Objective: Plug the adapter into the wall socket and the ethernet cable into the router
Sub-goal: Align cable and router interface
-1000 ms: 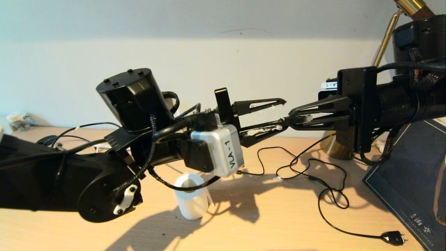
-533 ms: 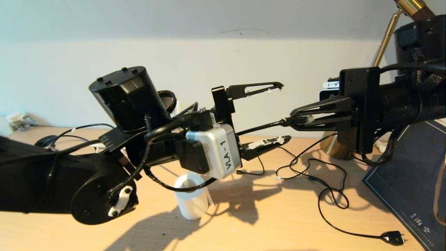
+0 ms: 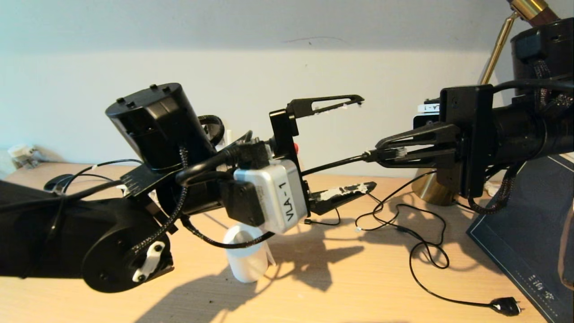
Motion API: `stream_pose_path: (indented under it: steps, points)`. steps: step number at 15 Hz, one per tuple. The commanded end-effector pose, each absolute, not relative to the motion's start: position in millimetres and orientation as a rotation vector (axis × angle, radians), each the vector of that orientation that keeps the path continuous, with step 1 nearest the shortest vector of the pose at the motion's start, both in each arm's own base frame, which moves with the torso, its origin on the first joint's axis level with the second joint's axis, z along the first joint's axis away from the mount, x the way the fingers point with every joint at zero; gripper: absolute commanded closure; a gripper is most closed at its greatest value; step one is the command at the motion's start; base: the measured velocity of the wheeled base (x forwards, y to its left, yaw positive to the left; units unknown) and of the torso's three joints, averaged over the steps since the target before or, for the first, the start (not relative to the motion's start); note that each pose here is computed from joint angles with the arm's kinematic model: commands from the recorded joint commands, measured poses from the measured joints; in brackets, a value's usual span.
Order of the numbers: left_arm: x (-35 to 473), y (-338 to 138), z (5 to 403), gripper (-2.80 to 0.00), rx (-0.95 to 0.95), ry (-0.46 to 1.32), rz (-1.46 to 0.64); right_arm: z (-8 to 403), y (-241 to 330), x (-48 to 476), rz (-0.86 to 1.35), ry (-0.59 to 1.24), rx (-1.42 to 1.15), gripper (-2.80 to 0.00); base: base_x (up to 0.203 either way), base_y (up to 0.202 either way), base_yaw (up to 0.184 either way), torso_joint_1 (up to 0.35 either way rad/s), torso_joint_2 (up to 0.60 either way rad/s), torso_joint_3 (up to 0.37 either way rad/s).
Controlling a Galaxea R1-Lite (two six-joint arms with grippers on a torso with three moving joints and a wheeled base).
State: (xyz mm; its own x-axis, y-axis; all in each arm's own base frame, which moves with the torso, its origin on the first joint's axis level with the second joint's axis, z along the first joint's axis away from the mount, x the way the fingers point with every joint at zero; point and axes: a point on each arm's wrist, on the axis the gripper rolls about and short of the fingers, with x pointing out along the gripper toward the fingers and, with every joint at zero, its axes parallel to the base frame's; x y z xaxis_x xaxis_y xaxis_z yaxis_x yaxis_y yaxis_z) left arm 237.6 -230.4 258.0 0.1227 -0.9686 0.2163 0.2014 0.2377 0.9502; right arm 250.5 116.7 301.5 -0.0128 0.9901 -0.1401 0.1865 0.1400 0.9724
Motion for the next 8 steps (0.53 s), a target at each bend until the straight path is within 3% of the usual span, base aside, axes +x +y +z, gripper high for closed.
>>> stream_pose_path:
  steps: [1, 8]
  points:
    - [235.2, -231.8, 259.1, 0.00, 0.926, -1.094, -1.068, 301.1, 117.0, 250.8, 1.007, 1.419, 1.242, 0.00, 0.000, 0.000, 0.000, 0.000, 0.00, 0.000]
    - [234.2, -237.4, 254.8, 0.00, 0.921, -1.090, -1.089, 301.7, 116.9, 249.5, 1.011, 1.420, 1.241, 0.00, 0.000, 0.000, 0.000, 0.000, 0.00, 0.000]
